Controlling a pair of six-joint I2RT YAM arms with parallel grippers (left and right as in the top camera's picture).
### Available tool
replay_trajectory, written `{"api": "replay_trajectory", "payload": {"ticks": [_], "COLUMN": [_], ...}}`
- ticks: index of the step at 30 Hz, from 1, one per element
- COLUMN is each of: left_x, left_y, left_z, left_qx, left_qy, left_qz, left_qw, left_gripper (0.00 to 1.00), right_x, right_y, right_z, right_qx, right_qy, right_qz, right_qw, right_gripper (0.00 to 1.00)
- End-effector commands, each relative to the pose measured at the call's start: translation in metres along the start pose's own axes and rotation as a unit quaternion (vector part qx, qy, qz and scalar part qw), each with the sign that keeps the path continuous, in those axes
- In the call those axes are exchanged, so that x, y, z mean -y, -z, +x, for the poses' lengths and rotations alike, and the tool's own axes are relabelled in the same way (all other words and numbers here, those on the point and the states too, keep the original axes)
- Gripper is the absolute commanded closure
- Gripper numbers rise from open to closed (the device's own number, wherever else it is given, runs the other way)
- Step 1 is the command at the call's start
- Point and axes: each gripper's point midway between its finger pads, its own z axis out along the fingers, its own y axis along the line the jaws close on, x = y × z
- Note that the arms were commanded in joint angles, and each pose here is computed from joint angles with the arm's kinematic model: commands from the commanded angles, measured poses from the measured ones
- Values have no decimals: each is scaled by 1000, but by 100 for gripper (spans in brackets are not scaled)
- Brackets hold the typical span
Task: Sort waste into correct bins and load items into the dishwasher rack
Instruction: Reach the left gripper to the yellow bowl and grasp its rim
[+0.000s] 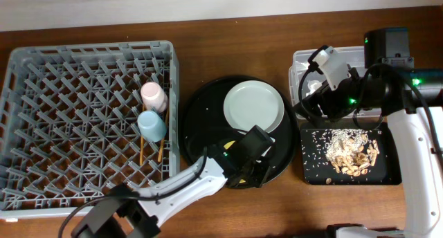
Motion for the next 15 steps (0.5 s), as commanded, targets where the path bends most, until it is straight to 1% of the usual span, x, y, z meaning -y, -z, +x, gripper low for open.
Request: {"api": "replay_trajectory", "payload": {"ticks": [1,5,7,12,13,15], "left_x": [-7,-6,-10,-15,-17,-30], "left_y": [-13,-13,-13,-13,-13,-11], "left_z": [11,12,12,19,20,22], "left_qx": [-17,-19,-17,-29,-31,-32], "left_qy": [1,-1,-1,-1,-1,-2], "left_qz": [-17,-17,-28,-45,-51,-86], "left_qw": [1000,1000,999,999,998,996], "left_gripper": [68,73,75,76,76,77], "right_x": [1,1,1,1,1,1], "right_y": [7,7,7,7,7,7], "right_z": [-4,-4,-4,-4,-4,-4], "right_qx": [8,8,9,9,9,8], "right_qy": [8,8,8,8,8,8], "right_qz": [11,11,11,11,11,11], "right_qw": [1000,1000,1000,1000,1000,1000], "right_gripper": [1,1,1,1,1,1]}}
